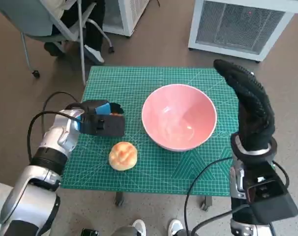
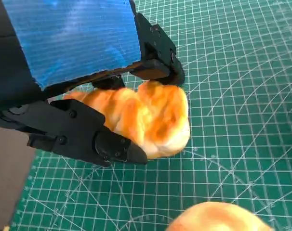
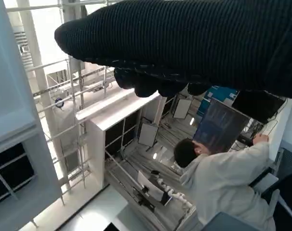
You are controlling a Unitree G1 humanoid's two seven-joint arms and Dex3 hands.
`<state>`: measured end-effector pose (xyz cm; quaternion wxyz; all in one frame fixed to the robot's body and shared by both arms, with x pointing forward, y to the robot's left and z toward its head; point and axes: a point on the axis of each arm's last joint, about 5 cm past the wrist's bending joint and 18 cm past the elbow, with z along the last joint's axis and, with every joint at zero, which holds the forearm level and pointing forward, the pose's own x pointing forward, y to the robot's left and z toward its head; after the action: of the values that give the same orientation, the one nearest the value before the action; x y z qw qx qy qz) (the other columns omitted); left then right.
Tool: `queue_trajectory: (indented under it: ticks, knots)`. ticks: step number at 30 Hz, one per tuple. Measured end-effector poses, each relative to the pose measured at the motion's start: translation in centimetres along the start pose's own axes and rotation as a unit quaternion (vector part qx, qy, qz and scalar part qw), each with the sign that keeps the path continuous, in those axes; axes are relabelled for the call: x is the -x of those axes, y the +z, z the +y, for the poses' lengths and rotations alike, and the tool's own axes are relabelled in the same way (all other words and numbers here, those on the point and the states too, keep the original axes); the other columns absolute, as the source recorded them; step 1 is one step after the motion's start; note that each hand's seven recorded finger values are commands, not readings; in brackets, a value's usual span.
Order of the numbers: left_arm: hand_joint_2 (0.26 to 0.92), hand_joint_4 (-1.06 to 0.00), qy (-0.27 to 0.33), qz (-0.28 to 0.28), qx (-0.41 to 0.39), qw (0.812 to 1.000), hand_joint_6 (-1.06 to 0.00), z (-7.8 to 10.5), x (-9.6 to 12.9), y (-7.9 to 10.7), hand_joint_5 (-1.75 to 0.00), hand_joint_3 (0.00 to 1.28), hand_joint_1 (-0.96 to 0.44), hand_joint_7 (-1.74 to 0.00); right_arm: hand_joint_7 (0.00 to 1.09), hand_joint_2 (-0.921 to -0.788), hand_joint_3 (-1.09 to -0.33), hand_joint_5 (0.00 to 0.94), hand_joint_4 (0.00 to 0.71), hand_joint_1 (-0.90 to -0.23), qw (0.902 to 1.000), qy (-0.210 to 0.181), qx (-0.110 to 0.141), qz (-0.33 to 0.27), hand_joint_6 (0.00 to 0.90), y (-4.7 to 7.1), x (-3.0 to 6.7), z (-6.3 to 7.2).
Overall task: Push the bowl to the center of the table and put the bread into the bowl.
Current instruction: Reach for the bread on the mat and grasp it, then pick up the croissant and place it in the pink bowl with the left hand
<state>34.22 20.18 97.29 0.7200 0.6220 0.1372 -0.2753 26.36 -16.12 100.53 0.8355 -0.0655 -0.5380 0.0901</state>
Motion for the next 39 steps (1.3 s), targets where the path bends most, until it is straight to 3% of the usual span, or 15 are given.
queue_trajectory:
  ticks: [9, 17, 24, 30, 39]
  knots:
    - [0.92, -0.55, 0.013, -0.012, -0.002, 1.0, -0.52, 1.0, 0.6, -0.3, -1.35, 0.18, 0.0, -1.24, 0.9, -0.921, -0.524, 0.016, 0.421, -0.36, 1.0, -0.003, 0.0, 0.005, 0.015, 0.1, 0.16, 0.0]
    - [0.921, -0.58, 0.115, -0.07, 0.01, 0.991, -0.54, 4.5, 3.1, 0.7, -1.3, 0.15, 0.0, -1.24, 0.89, -0.921, -0.522, 0.015, 0.421, -0.364, 1.0, -0.004, -0.002, 0.007, 0.021, 0.1, 0.23, 0.0]
    - [0.921, -0.61, 0.219, -0.139, 0.003, 0.966, -0.57, 7.2, 5.6, 2.8, -1.24, 0.13, 0.0, -1.24, 0.89, -0.921, -0.521, 0.015, 0.421, -0.372, 0.9999, -0.006, -0.005, 0.007, 0.023, 0.1, 0.23, -0.1]
    - [0.92, -0.67, 0.28, -0.197, -0.02, 0.939, -0.57, 8.2, 6.8, 5.3, -1.2, 0.1, 0.0, -1.21, 0.89, -0.921, -0.522, 0.015, 0.421, -0.373, 0.9999, -0.005, -0.006, 0.007, 0.025, 0.1, 0.22, 0.0]
    - [0.92, -0.68, 0.293, -0.283, -0.043, 0.912, -0.57, 8.2, 6.5, 9.5, -1.18, 0.09, 0.0, -1.22, 0.89, -0.921, -0.524, 0.016, 0.421, -0.373, 0.9999, -0.004, -0.009, 0.005, 0.024, 0.1, 0.19, 0.0]
